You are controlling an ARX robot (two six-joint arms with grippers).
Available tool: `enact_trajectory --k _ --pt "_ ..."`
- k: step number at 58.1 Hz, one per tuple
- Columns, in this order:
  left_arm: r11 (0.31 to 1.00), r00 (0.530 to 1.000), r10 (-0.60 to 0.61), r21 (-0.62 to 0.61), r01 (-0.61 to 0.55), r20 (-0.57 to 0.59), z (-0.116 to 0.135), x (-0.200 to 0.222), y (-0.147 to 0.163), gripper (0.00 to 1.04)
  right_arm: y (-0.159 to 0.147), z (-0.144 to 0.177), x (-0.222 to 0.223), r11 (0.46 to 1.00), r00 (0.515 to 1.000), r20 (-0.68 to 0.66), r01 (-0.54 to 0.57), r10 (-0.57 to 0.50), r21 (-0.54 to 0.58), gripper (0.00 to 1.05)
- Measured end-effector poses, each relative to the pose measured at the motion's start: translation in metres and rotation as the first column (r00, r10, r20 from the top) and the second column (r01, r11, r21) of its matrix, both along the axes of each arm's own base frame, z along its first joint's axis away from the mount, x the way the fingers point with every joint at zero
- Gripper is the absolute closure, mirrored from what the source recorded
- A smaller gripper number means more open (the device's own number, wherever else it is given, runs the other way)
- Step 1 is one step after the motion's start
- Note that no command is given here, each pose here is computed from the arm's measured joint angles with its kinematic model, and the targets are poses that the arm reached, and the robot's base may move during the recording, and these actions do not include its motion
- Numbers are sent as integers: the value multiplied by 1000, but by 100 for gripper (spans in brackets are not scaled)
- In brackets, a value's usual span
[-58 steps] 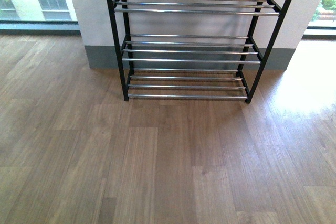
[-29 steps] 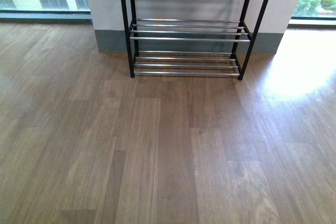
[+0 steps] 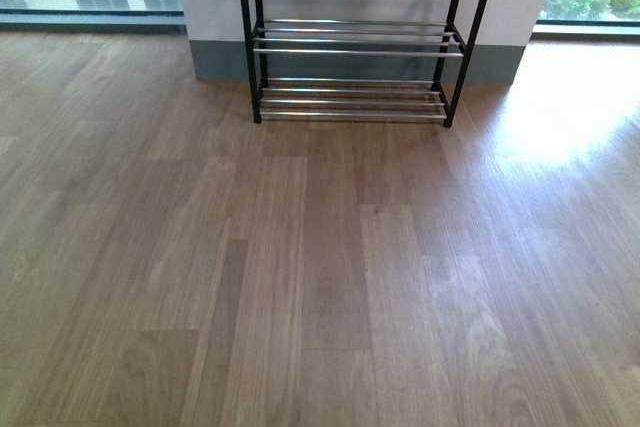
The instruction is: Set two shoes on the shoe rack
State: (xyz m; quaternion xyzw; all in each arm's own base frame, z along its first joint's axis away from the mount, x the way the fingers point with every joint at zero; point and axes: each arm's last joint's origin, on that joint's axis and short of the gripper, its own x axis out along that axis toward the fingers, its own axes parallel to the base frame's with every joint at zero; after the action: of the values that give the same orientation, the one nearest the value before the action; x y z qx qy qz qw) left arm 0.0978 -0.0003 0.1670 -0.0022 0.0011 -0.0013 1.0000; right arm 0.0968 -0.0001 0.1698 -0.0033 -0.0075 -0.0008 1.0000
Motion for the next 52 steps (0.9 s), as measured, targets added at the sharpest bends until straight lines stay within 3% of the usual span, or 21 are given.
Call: enact_trajectory --k 52 --pt "1000 1000 0 0 0 0 0 0 0 9 0 0 0 1000 1000 0 0 0 0 9"
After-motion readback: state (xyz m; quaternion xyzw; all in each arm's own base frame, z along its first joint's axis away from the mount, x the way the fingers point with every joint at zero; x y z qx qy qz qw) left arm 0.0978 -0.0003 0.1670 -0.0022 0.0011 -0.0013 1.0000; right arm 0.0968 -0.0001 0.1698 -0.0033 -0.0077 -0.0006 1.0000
